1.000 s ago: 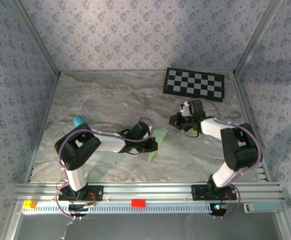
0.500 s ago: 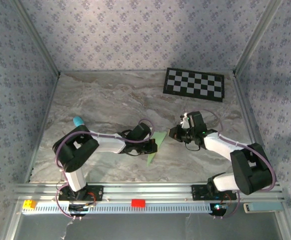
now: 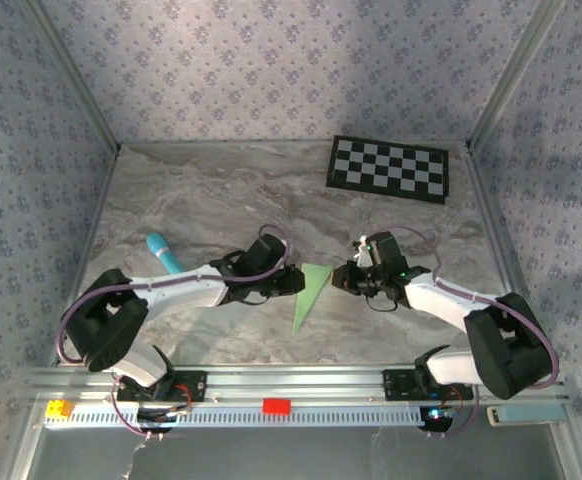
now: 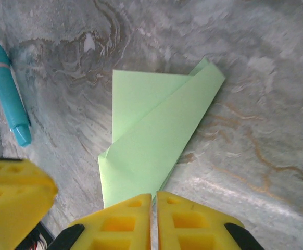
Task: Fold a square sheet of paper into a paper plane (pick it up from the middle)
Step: Fold the wing for the fifth time at the center of the table, then move a paper plane to the center of the table.
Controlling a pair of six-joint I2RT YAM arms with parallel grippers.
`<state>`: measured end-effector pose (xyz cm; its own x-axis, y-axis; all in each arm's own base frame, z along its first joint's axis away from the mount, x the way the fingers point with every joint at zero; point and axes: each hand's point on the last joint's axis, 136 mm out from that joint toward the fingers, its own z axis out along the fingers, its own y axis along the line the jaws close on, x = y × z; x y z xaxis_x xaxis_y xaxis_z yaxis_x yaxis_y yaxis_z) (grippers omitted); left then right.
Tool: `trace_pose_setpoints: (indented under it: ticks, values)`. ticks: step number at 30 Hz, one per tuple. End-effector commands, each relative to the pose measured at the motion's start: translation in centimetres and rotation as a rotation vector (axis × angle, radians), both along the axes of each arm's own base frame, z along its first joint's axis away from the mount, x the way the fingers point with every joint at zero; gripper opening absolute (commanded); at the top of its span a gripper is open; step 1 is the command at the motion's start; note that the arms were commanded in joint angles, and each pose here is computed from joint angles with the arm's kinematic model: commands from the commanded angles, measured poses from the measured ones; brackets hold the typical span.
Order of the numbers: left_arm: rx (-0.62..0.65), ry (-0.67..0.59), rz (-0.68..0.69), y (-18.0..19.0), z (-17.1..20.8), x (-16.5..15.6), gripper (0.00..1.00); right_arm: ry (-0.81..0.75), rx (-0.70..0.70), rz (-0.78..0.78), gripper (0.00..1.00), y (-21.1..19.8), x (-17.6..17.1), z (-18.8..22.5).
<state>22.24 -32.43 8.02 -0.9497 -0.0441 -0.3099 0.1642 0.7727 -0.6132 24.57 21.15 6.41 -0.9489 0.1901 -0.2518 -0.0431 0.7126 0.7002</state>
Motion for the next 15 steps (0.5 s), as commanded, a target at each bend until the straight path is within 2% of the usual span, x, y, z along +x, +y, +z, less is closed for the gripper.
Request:
trace_pose_setpoints:
  ticks: [1,10,15]
  values:
    - [0.073,0.069,-0.043,1.1,-1.9,-1.1,0.15,0.019,-0.010,-0.001,0.12,0.3,-0.5,-0.4]
    - [0.122,0.117,-0.071,1.1,-3.8,-1.4,0.15,0.029,-0.025,0.007,0.12,0.7,-0.8,-1.0]
    - [0.071,0.139,-0.106,0.2,-4.1,-2.0,0.18,0.041,-0.030,0.014,0.13,1.0,-0.8,-1.3]
